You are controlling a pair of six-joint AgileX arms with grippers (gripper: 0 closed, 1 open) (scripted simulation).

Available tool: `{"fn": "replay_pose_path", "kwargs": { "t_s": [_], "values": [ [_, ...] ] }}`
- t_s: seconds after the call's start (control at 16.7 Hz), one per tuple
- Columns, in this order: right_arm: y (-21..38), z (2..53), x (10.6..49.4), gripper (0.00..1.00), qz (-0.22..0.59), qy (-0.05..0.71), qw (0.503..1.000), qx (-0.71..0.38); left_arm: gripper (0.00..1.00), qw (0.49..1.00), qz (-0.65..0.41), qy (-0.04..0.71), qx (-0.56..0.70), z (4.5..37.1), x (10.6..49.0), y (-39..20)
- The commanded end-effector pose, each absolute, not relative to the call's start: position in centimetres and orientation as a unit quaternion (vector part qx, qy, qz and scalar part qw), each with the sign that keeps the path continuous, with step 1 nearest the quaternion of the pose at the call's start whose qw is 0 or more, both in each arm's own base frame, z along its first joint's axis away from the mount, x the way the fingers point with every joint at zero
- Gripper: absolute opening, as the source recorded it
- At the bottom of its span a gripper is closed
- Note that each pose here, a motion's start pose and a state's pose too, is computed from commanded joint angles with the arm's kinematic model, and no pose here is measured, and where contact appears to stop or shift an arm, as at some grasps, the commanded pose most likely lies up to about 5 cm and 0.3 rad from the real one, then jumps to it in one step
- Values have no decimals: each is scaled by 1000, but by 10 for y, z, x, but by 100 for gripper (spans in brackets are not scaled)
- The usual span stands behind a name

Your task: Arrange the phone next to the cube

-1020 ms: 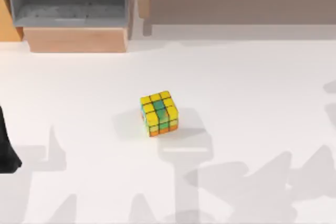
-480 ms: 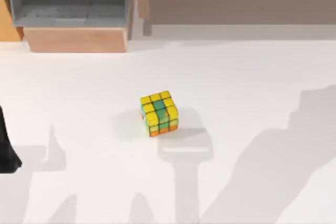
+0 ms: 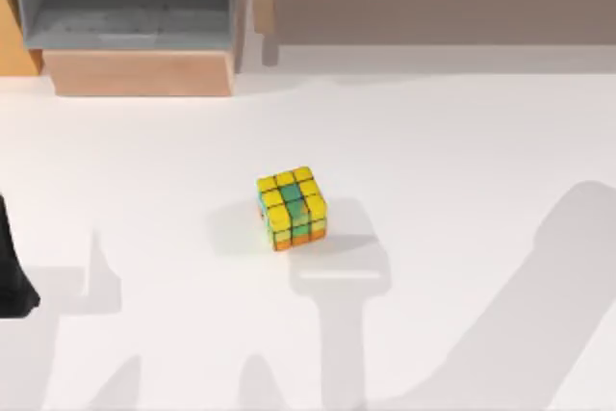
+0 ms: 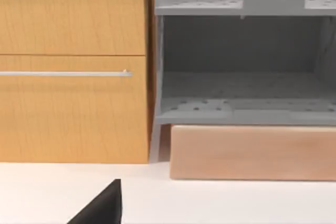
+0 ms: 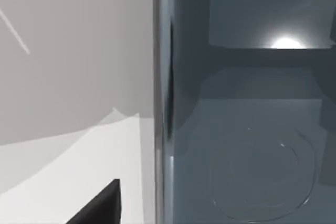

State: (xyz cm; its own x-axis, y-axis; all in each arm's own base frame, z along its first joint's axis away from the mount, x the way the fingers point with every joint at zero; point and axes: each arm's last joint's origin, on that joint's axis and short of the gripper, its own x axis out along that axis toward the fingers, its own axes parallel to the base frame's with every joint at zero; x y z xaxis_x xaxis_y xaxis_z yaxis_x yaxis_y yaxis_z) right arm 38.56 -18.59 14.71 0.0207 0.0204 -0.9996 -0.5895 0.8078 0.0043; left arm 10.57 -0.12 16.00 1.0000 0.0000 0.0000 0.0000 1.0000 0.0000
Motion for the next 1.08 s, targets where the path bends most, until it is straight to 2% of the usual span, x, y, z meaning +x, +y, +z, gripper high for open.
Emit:
{"fn": "replay_pose_path", "kwargs": {
  "t_s": [0.3,0.6,0.84,1.08],
  "values": [
    [-184,146,386,100,224,663,681,-215,100,1000,0,0,0,160,106,-1],
    [-185,111,387,100,223,662,682,-215,100,1000,0,0,0,160,106,-1],
    [-185,107,386,100,224,663,681,-215,100,1000,0,0,0,160,106,-1],
    [-185,107,386,70,224,663,681,-215,100,1000,0,0,0,160,106,-1]
  ]
}}
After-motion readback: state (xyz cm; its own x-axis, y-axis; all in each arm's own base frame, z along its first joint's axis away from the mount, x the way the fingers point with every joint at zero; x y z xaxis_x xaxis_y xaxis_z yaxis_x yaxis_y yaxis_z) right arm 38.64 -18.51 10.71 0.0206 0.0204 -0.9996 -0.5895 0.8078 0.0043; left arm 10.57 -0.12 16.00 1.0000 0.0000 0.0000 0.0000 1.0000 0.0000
